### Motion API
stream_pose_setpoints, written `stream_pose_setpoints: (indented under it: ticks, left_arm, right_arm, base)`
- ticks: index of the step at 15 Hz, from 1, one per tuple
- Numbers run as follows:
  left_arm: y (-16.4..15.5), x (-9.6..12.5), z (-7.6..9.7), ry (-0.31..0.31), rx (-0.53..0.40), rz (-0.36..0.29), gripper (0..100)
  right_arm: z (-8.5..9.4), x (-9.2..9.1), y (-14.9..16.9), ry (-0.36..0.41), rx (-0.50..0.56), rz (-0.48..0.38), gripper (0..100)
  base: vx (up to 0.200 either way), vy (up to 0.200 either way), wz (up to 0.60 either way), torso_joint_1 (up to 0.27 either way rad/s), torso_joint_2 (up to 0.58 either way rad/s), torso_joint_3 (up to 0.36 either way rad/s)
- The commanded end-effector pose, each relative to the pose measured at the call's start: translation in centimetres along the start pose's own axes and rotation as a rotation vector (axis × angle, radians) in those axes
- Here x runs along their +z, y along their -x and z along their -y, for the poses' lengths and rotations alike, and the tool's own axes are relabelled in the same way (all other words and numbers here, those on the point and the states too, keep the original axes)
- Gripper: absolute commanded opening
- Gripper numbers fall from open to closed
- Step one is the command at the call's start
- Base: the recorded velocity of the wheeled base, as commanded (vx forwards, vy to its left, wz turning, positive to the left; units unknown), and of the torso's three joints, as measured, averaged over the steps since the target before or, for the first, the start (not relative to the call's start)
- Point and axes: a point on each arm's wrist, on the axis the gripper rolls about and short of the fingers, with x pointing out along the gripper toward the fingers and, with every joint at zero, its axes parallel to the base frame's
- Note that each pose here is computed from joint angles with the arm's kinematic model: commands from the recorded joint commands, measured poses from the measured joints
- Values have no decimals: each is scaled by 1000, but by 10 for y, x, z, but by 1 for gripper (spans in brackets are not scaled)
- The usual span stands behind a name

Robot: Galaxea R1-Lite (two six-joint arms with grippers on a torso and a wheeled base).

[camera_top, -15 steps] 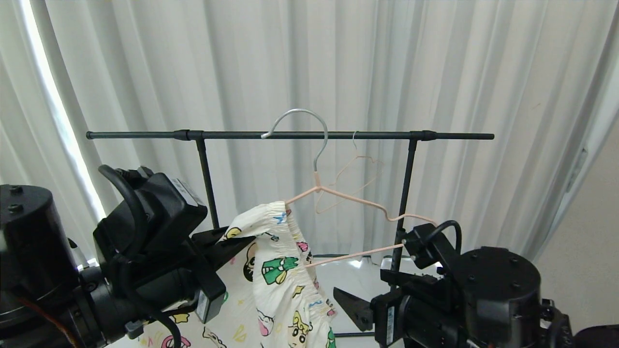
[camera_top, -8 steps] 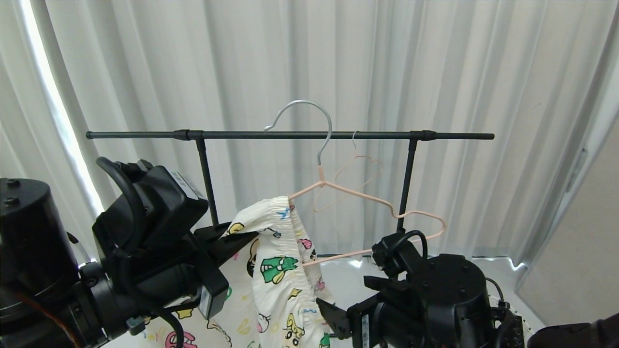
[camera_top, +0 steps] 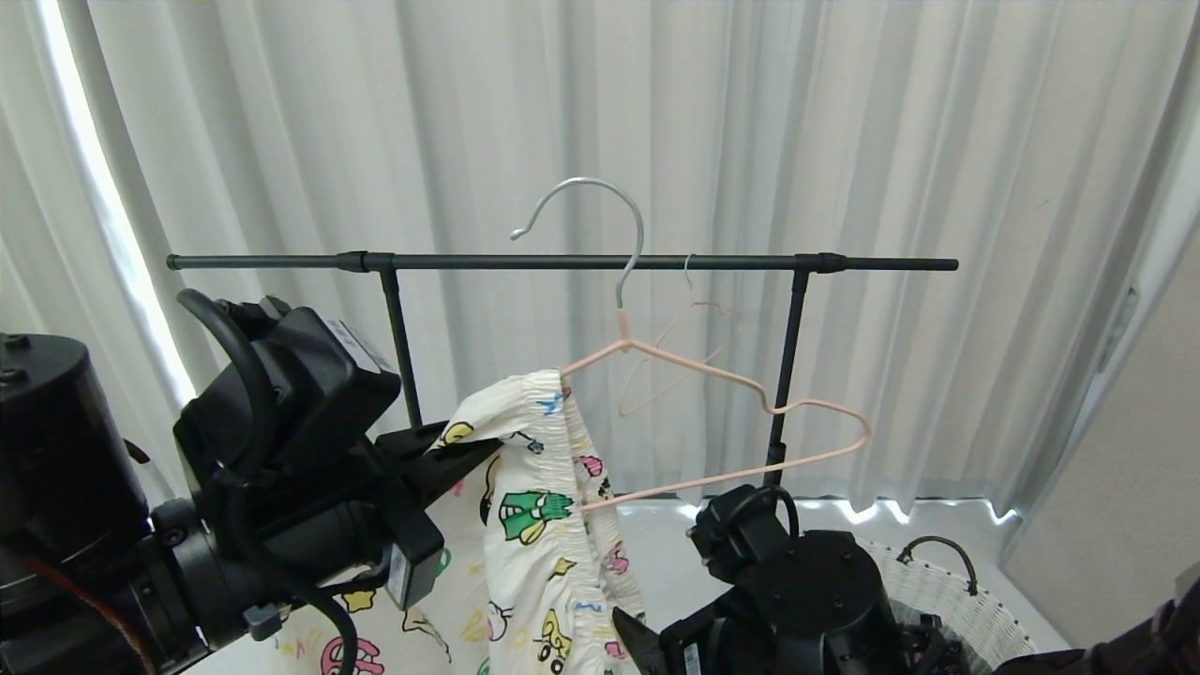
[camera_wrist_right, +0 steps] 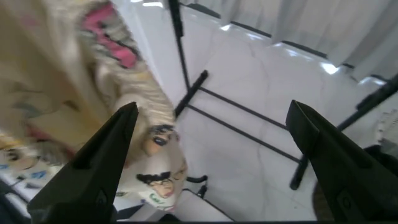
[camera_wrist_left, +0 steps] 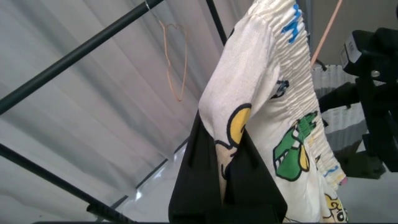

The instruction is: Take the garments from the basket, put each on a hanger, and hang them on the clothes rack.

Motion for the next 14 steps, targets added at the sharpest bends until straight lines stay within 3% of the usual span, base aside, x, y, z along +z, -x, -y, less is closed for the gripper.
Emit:
stream_pose_setpoints:
  ticks: [1,6,9,14]
  left_arm:
    - [1,-1,-2,0,10,-3,0]
    - [11,-15,-11,8,78,-46,0]
    - [15,-23,-11,5,92,-74,0]
    - [21,-25,-17,-15,127,-80,0]
  right_arm:
    - [13,-4,-4,24,-69,-12,100]
    - [75,7,-11,47,-322,12,100]
    - [92,16,-13,67,-368,56,100]
    - [106,23,-10,56,-409,73,100]
  base:
    - [0,0,0,0,0,0]
    - [0,0,0,0,0,0]
    - [0,0,0,0,0,0]
    - [0,0,0,0,0,0]
